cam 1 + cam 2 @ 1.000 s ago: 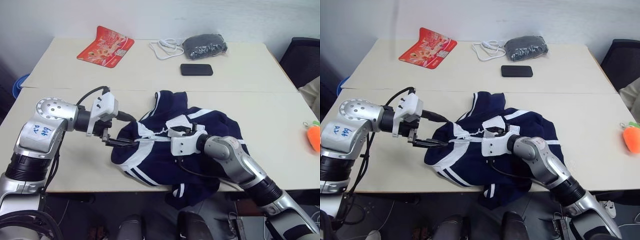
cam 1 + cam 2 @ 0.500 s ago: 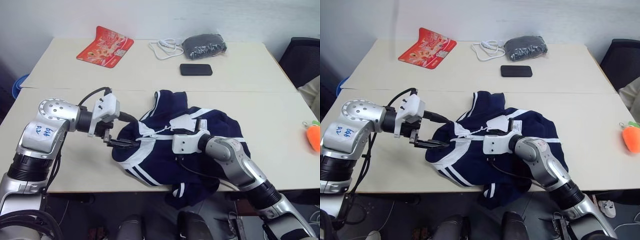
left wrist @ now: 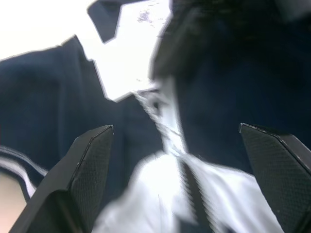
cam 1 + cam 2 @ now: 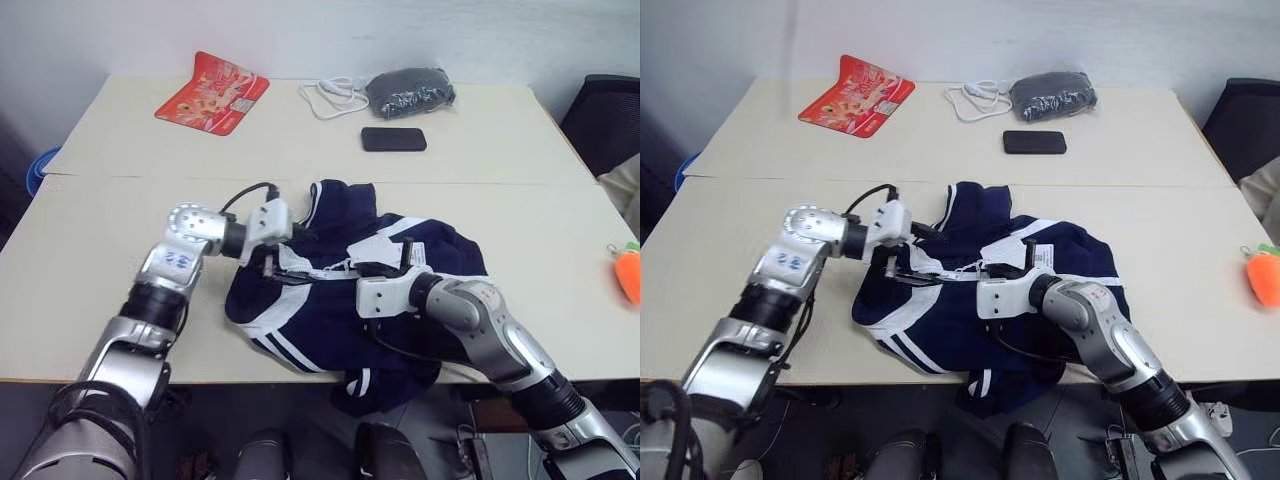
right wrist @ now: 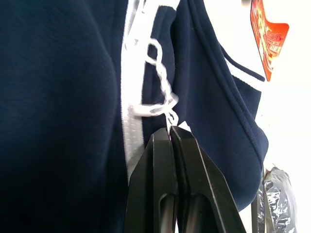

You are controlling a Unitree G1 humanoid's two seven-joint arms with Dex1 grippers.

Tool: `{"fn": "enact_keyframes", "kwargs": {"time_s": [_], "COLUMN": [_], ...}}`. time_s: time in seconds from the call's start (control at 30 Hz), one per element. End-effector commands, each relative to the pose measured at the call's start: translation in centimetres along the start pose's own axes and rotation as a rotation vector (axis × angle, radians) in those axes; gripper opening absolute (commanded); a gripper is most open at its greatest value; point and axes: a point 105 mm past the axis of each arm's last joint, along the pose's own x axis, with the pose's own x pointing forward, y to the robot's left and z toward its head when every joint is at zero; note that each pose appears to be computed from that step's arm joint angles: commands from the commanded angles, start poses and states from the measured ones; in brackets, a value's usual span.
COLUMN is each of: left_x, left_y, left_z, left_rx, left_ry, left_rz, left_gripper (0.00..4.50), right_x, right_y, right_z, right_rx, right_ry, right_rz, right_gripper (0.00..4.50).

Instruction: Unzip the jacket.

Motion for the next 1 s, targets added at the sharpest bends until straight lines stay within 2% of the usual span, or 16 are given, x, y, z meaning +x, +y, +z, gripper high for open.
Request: {"fn": "enact_keyframes", "kwargs": {"time_s": [0.03,0.3,0.47,0.9,1.0], "left_x": [0.3,0.3,0.5,0.4,0.3], "left_y": [-0.4,-1.7,-1.6,-2.3,-2.4], "left_z": [-1.4,-5.4,-6.2,-7.7,-7.9], "left_rx": [-0.003,-0.019,-0.035,-0.064,-0.07], "left_ry": [0.042,0.168,0.172,0.184,0.182], "left_rz": [-0.06,-0.123,-0.098,-0.088,-0.082], "left_gripper": [4.36,4.36,4.36,4.36,4.36], "right_x": [-1.4,-3.3,-4.3,-7.8,-8.1], "right_y": [-1.4,-2.0,-2.0,-2.5,-2.9], "right_z": [-0.1,-1.2,-1.8,-6.3,-6.5], "right_rx": [-0.024,0.0,0.002,-0.005,0.021], "right_ry": [0.02,0.09,0.124,0.284,0.285], "right_rz": [-0.053,-0.092,-0.092,-0.101,-0.12], "right_gripper": [0.03,0.03,0.03,0.03,0.03]}}
